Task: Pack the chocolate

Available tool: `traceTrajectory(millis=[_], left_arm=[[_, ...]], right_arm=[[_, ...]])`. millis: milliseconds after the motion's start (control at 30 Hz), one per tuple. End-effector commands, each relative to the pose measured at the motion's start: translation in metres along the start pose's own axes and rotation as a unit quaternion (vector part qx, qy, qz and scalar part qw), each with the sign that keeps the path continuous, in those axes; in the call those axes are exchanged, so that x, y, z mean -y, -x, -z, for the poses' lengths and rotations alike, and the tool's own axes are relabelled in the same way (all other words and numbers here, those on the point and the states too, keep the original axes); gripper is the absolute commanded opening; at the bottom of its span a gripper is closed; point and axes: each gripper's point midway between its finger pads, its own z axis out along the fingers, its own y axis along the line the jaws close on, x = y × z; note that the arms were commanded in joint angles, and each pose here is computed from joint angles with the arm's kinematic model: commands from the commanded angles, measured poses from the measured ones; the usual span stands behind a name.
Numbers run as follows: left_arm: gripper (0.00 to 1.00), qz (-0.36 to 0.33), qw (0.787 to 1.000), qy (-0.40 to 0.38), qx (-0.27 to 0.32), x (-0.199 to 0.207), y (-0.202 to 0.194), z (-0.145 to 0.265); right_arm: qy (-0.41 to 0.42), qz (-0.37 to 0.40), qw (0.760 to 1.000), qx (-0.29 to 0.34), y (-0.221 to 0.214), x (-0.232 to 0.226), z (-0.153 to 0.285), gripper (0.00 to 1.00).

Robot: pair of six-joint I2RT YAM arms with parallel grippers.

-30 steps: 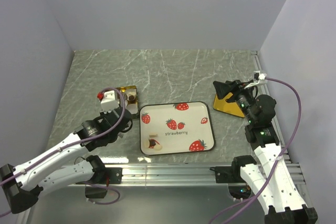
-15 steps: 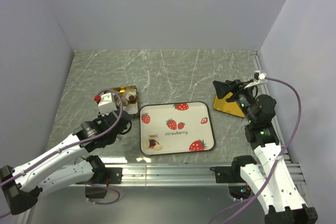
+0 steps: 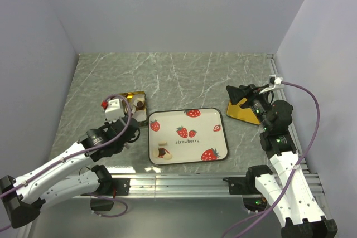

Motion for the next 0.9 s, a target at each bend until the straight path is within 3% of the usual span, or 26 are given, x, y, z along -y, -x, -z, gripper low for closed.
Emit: traceTrajectory(millis=[0, 433, 867], left_arm=[[0.38, 0.0, 0.999, -0.033, 0.014, 0.015, 0.012, 0.004], [0.38, -0.072, 0.987, -0.139, -0.024, 0.055, -0.013, 0.031], [0.37, -0.119, 0.975, -0.172, -0.071, 0.065, -0.055, 0.058]], right_arm=[[0.015, 0.014, 0.999, 0.029, 0.021, -0.012, -0.001, 0.76], [0.001, 0.017, 1.0, 0.026, 0.019, -0.006, -0.002, 0.76], [-0.007, 0.019, 0.999, 0.027, 0.02, -0.003, -0.001, 0.76]])
